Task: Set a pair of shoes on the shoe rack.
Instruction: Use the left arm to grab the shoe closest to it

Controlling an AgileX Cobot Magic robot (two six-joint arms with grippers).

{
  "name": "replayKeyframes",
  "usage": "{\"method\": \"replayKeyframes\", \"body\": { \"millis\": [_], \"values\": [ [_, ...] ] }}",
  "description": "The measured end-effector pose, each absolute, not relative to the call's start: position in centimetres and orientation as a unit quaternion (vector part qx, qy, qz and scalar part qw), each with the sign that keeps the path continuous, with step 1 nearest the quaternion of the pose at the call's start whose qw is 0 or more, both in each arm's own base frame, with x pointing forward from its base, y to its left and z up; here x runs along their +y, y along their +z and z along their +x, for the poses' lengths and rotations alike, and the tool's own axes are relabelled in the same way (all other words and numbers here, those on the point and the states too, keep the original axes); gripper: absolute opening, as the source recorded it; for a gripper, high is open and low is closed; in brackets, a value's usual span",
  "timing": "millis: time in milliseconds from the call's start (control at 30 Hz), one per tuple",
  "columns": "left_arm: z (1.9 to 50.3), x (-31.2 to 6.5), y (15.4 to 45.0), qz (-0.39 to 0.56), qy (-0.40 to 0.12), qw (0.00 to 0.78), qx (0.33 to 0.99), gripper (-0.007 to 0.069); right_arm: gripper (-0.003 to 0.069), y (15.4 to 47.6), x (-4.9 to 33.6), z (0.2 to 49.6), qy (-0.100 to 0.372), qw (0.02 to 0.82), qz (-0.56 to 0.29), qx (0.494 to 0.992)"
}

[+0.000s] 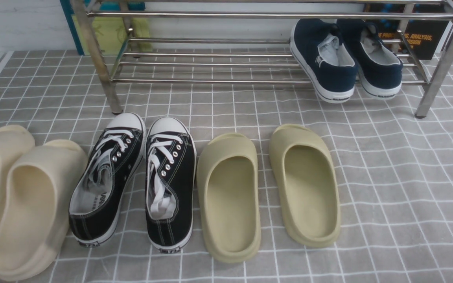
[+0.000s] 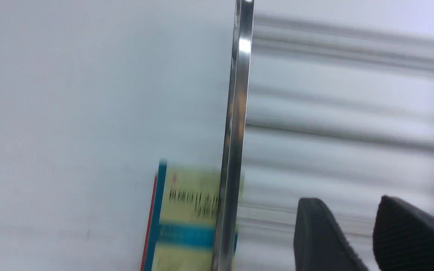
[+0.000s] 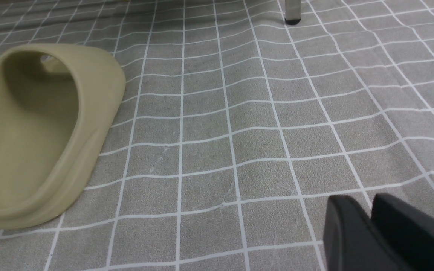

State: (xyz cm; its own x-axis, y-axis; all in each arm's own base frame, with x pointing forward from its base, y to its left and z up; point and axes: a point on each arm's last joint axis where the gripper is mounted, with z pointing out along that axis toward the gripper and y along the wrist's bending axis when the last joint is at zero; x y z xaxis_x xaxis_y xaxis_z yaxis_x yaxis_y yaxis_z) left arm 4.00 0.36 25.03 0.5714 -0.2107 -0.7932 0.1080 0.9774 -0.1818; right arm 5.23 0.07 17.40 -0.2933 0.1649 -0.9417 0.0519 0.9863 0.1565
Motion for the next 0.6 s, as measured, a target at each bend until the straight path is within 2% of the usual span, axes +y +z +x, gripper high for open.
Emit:
{"method": "replayKeyframes", "body": {
  "millis": [67,100,200,233,267,300,367,433,467,500,533,600],
  "values": [
    [3.5,0.5,25.7,-0.068,-0.109,0.902,0.411,0.0239,0.0134,17.4,0.1,5.2,0.048,0.591,0.068,0.803],
    [2.7,0.7,27.2,-0.081,-0.134,0.918,0.365,0.0237,0.0137,17.4,0.1,5.2,0.048,0.591,0.068,0.803],
    [1.9,0.8,30.3,-0.093,-0.158,0.917,0.355,0.0199,0.0141,17.4,0.1,5.2,0.048,0.591,0.068,0.803],
    [1.9,0.8,30.3,-0.095,-0.160,0.916,0.355,0.0193,0.0142,17.4,0.1,5.2,0.048,0.591,0.068,0.803],
    [1.7,0.8,31.5,-0.101,-0.170,0.906,0.373,0.0160,0.0142,17.4,0.1,5.2,0.048,0.591,0.068,0.803],
    [2.0,0.7,33.1,-0.110,-0.184,0.883,0.418,0.0109,0.0144,17.4,0.1,5.2,0.048,0.591,0.068,0.803],
    [3.4,0.1,34.5,-0.097,-0.175,0.829,0.522,-0.0008,0.0146,17.4,0.1,5.2,0.048,0.591,0.068,0.803],
    [4.6,-0.3,34.6,-0.078,-0.156,0.795,0.581,-0.0013,0.0146,17.4,0.1,5.2,0.048,0.591,0.068,0.803],
    [6.9,-0.8,34.0,-0.051,-0.129,0.736,0.662,-0.0013,0.0146,17.4,0.1,5.2,0.048,0.590,0.068,0.803],
    [7.1,-0.8,33.9,-0.051,-0.129,0.731,0.669,-0.0013,0.0146,17.4,0.1,5.2,0.048,0.590,0.068,0.803],
    [8.8,-1.0,33.1,-0.044,-0.119,0.694,0.709,-0.0013,0.0146,17.4,0.1,5.2,0.048,0.590,0.068,0.803],
    [10.7,-1.1,32.2,-0.044,-0.115,0.655,0.746,-0.0013,0.0146,17.4,0.1,5.2,0.048,0.590,0.068,0.803]
  ]
}}
